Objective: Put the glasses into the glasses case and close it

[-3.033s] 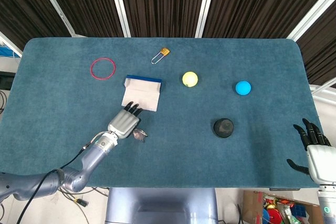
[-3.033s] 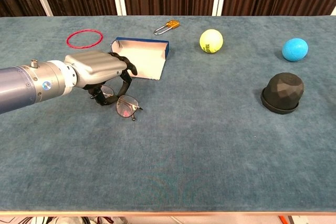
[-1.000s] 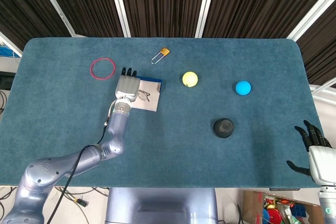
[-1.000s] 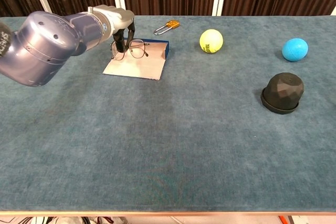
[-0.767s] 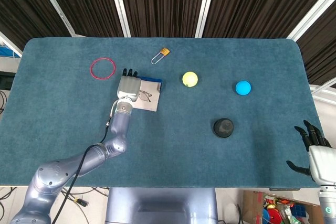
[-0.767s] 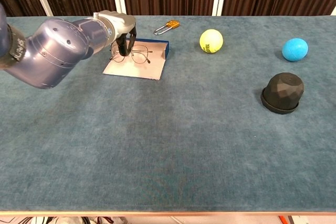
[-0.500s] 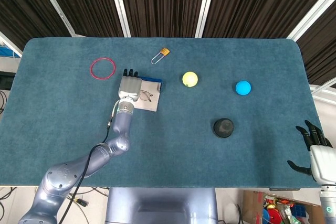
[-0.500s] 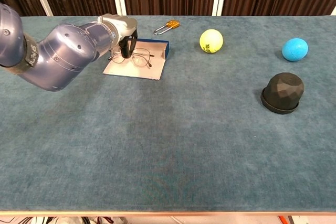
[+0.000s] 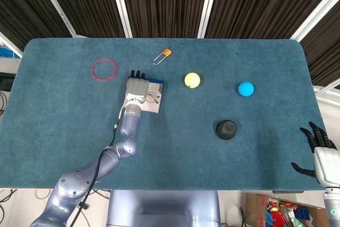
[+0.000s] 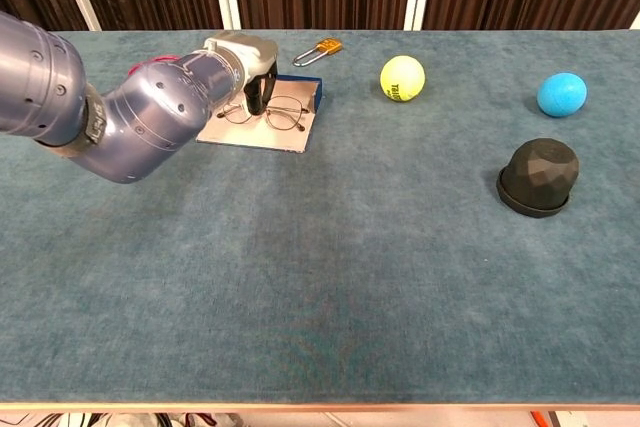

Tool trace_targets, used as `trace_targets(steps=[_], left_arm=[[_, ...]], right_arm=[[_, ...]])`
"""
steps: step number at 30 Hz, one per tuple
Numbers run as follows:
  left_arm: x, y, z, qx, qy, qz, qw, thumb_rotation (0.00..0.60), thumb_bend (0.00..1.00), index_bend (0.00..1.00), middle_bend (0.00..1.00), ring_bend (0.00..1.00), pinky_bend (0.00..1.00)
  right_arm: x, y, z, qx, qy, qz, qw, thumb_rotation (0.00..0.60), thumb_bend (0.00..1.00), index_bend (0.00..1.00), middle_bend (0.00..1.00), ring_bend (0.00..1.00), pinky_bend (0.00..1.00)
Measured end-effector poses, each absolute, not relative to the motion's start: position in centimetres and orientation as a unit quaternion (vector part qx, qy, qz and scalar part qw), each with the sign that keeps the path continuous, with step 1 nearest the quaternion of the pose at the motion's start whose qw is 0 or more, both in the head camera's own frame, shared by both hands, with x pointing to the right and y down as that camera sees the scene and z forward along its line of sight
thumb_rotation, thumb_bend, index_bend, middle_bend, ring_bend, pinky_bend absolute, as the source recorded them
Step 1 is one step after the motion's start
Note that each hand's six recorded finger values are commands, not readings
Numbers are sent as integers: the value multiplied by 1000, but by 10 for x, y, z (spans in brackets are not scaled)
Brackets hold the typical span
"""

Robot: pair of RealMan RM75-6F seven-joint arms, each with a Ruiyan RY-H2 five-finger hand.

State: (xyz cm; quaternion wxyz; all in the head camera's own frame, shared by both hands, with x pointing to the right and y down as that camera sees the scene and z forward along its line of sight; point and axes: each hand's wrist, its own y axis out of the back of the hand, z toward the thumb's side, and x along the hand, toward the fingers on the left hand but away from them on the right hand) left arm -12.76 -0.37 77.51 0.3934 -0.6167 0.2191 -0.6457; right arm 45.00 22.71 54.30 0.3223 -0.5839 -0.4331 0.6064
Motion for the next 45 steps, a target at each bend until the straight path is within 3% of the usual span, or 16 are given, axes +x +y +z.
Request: trace_targets(steps=[21,29,45], left_arm=[[-121,-2,775,-598,219,-656,405,600,448,591,118,0,0],[-124,-5,773,-593,226,-659,402,600,447,393,115,0,0],[-116,-7,765,-603,236,-647,403,600,447,270,109,0,0]], right_arm=[[451,227,542,-582,-435,607,321,600,0,160,0,78,235],[451,227,542,-582,-434,608,321,600,0,160,0,78,235],[451,227,542,-580,-436,610,319,600,0,160,0,78,235]])
